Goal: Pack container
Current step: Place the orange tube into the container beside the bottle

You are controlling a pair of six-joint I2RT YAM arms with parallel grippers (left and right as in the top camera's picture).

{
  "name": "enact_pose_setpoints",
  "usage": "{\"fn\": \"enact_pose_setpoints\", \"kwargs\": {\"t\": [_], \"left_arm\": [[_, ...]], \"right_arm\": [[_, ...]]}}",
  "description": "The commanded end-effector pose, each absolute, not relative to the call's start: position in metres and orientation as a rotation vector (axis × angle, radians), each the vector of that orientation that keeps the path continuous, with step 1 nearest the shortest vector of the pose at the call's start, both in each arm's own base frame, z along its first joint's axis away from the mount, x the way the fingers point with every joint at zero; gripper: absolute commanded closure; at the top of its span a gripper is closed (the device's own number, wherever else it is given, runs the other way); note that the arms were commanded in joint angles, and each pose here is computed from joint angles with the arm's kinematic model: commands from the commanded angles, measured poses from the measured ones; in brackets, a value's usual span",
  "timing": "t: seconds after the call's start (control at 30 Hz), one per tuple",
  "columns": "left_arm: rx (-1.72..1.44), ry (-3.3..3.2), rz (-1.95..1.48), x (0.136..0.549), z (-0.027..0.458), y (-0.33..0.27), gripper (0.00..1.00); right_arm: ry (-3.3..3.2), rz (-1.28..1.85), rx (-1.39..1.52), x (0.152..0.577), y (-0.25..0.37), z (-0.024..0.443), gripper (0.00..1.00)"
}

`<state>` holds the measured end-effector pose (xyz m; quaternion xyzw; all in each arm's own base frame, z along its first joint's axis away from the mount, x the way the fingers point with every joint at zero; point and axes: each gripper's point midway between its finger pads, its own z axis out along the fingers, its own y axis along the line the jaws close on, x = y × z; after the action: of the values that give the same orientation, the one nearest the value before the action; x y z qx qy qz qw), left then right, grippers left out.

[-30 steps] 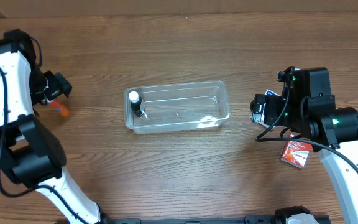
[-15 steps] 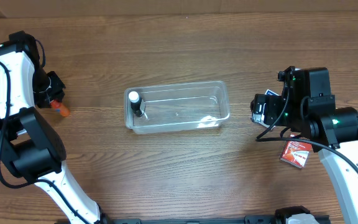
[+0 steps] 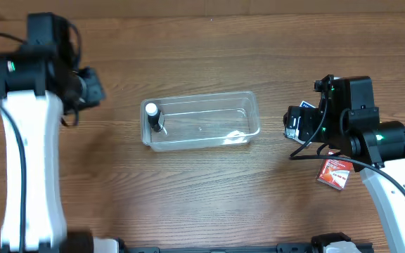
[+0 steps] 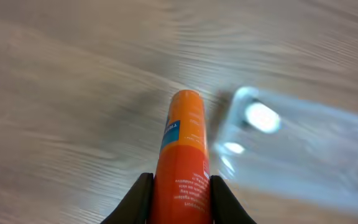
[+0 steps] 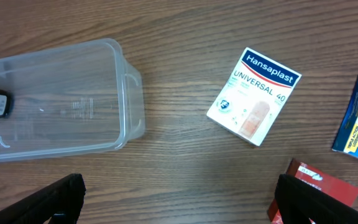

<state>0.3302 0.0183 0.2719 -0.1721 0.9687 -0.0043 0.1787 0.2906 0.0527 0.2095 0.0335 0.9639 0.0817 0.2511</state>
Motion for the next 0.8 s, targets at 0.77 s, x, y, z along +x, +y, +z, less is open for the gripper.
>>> {"fn": "enact_pose_setpoints", "kwargs": {"t": [0.77], "left_arm": [[-0.265,3.017,-0.024,0.316,0.116,-0.085,0.96]], "right_arm": [[2.596,0.229,0.097,0.295,0.052,0.22,0.0]]}}
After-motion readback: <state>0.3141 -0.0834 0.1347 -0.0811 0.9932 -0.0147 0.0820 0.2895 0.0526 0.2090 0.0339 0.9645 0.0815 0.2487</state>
